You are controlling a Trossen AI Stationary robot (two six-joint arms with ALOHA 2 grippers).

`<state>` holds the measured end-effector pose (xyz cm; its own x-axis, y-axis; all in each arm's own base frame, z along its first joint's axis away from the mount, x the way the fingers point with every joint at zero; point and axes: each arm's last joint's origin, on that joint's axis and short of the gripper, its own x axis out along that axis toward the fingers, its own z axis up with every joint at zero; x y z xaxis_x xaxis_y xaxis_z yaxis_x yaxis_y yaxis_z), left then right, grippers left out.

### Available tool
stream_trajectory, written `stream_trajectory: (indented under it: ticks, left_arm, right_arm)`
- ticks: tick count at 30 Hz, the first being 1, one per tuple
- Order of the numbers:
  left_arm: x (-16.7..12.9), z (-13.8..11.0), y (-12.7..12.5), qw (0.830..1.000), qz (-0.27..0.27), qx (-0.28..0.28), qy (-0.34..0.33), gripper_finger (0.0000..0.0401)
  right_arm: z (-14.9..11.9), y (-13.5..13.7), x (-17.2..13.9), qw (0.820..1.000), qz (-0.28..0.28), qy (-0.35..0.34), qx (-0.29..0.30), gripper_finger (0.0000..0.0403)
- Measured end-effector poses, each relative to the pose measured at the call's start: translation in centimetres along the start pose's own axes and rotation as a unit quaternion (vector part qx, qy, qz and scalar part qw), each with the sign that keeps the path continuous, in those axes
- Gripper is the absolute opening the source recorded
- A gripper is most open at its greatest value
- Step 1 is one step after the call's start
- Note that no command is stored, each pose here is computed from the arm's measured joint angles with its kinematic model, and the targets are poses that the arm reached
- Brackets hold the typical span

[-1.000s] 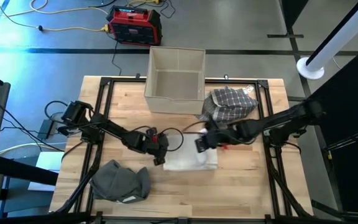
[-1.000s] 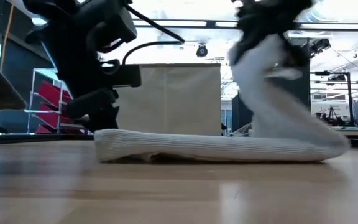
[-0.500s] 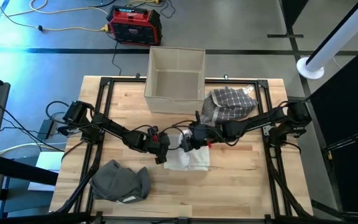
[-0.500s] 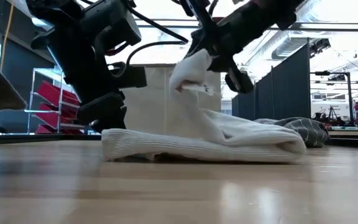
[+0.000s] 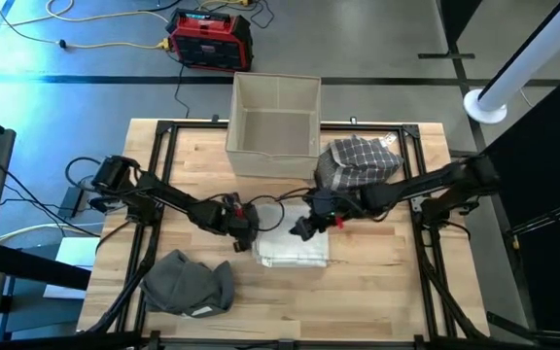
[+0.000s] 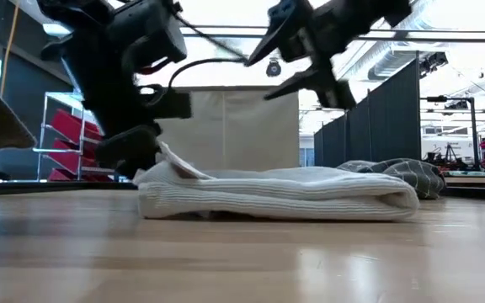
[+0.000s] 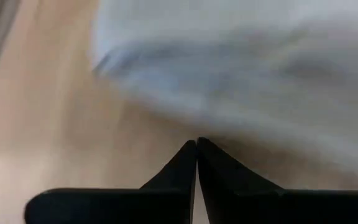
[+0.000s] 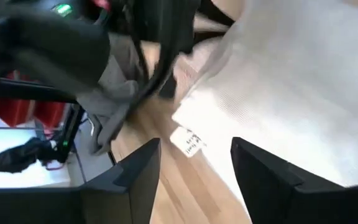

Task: Fold towel
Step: Fold the white towel

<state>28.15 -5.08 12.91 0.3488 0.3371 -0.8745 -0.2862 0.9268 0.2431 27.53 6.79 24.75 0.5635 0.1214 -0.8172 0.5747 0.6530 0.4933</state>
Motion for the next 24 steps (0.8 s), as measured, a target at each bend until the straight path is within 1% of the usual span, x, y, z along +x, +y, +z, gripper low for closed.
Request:
stream_trajectory:
  ticks: [2, 5, 6, 7, 9, 13, 16, 20, 24]
  left_arm:
    - [-1.3, 0.2, 0.5, 1.0, 0.004, -0.006, 0.002, 0.0007]
    - [-3.3, 0.9, 1.2, 0.999, -0.013, -0.023, -0.032, 0.0007]
    - [-3.9, 1.2, 1.3, 0.998, -0.026, -0.025, -0.049, 0.0007]
    - [-4.3, 1.6, 1.3, 0.996, -0.038, -0.025, -0.071, 0.0007]
    - [-5.0, 2.6, 1.3, 0.991, -0.063, -0.02, -0.12, 0.0007]
    - [-5.0, 4.8, 1.0, 0.97, -0.122, 0.008, -0.208, 0.0007]
    - [-3.8, 6.1, 0.8, 0.955, -0.17, 0.009, -0.243, 0.0007]
    - [-1.3, 5.5, 0.3, 0.964, -0.183, 0.012, -0.191, 0.0007]
    - [1.1, 4.5, -0.1, 0.973, -0.192, 0.013, -0.13, 0.0007]
  right_arm:
    - [-0.8, -0.4, 0.6, 1.0, -0.009, 0.011, -0.011, 0.0139]
    - [-1.6, -1.5, 2.2, 1.0, -0.024, 0.013, -0.014, 0.0089]
    - [-1.7, -2.1, 2.8, 0.999, -0.033, 0.005, -0.013, 0.0066]
    - [-1.8, -2.5, 3.3, 0.999, -0.039, -0.005, -0.011, 0.0053]
    - [-1.7, -3.1, 4.1, 0.999, -0.046, -0.024, -0.006, 0.0042]
    - [-1.6, -4.5, 5.7, 0.996, -0.06, -0.061, 0.005, 0.0018]
    - [-1.6, -5.7, 6.8, 0.994, -0.07, -0.088, 0.013, 0.0002]
    - [-2.0, -7.1, 8.2, 0.992, -0.097, -0.076, 0.023, 0.0001]
    - [-2.5, -7.6, 8.8, 0.993, -0.104, -0.056, 0.021, 0.0]
